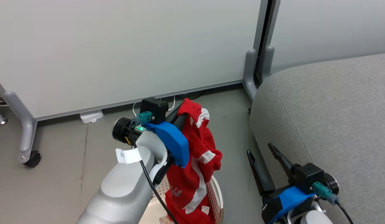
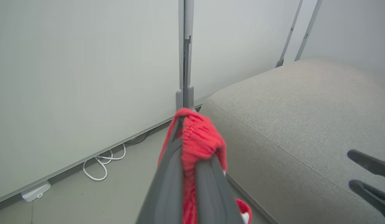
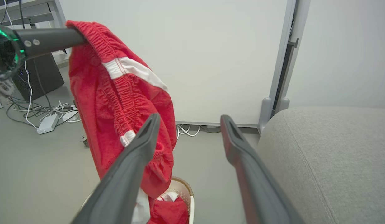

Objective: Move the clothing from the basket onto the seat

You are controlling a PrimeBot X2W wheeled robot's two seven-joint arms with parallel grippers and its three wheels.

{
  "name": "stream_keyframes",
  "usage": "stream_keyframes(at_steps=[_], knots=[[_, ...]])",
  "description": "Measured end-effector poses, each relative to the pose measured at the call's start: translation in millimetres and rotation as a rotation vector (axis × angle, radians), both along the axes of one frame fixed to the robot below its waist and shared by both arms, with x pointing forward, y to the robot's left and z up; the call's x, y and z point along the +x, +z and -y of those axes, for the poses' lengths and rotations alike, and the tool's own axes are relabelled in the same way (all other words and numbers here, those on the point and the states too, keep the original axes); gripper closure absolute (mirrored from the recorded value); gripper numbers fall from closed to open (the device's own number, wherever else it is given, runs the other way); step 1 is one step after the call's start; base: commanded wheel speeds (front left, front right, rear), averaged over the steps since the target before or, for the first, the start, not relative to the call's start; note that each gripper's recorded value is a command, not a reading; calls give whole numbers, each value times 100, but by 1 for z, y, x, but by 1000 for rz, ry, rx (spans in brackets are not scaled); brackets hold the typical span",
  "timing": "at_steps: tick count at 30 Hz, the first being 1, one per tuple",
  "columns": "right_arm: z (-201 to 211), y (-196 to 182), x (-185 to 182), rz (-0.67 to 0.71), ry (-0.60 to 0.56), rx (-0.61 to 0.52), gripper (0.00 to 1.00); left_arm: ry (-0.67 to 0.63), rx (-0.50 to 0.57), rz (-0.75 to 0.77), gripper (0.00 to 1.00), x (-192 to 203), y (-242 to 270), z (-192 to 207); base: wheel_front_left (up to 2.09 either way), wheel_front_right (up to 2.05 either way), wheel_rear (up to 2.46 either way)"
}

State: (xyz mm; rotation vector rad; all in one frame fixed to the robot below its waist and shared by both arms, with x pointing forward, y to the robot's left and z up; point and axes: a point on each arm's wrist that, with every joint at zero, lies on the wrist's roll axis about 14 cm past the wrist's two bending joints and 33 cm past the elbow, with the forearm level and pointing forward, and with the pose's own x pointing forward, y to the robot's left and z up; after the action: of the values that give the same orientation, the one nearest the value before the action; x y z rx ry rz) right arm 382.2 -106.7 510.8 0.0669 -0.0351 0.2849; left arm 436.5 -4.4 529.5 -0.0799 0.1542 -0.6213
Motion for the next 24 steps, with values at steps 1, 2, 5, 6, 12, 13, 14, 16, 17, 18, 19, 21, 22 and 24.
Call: stream_keyframes(at_steps=[1, 2, 5, 6, 12, 13, 14, 16, 17, 18, 19, 21, 22, 24], knots=[[0, 1, -1, 1, 1, -1, 0, -11, -11, 9, 100, -1, 5, 4, 0, 0, 0], [-1, 1, -2, 0, 3, -1, 0, -23, -22, 14, 100, -3, 10, 8, 0, 0, 0], [-1, 0, -4, -4, 4, -2, 0, -60, -42, 36, 100, -6, 23, 19, 0, 0, 0], [-2, 0, -5, -3, 5, -2, 0, -70, -46, 45, 100, -6, 28, 23, 0, 0, 0], [-4, 3, -10, 0, 14, -4, 0, -120, -43, 82, 100, -13, 49, 41, 0, 0, 0], [-5, 3, -11, 1, 14, -3, 0, -125, -40, 88, 100, -14, 52, 43, 0, 0, 0], [-4, 3, -12, -1, 13, -1, 0, -132, -43, 93, 100, -14, 56, 46, 0, 0, 0], [-4, 0, -15, -8, 12, 5, 0, -142, -36, 101, 100, -15, 60, 50, 0, 0, 0], [-4, 0, -16, -10, 12, 6, 0, -144, -37, 100, 100, -16, 60, 52, 0, 0, 0], [-5, -1, -17, -12, 13, 7, 0, -148, -37, 99, 100, -17, 61, 54, 0, 0, 0], [-5, -2, -18, -14, 15, 10, 0, -152, -34, 99, 100, -18, 61, 56, 0, 0, 0], [-7, -2, -19, -16, 19, 11, 0, -159, -33, 93, 100, -20, 60, 59, 0, 0, 0], [-7, -3, -19, -16, 20, 10, 0, -165, -32, 91, 100, -21, 59, 61, 0, 0, 0], [-7, -3, -20, -17, 21, 10, 0, -169, -41, 93, 100, -21, 60, 63, 0, 0, 0]])
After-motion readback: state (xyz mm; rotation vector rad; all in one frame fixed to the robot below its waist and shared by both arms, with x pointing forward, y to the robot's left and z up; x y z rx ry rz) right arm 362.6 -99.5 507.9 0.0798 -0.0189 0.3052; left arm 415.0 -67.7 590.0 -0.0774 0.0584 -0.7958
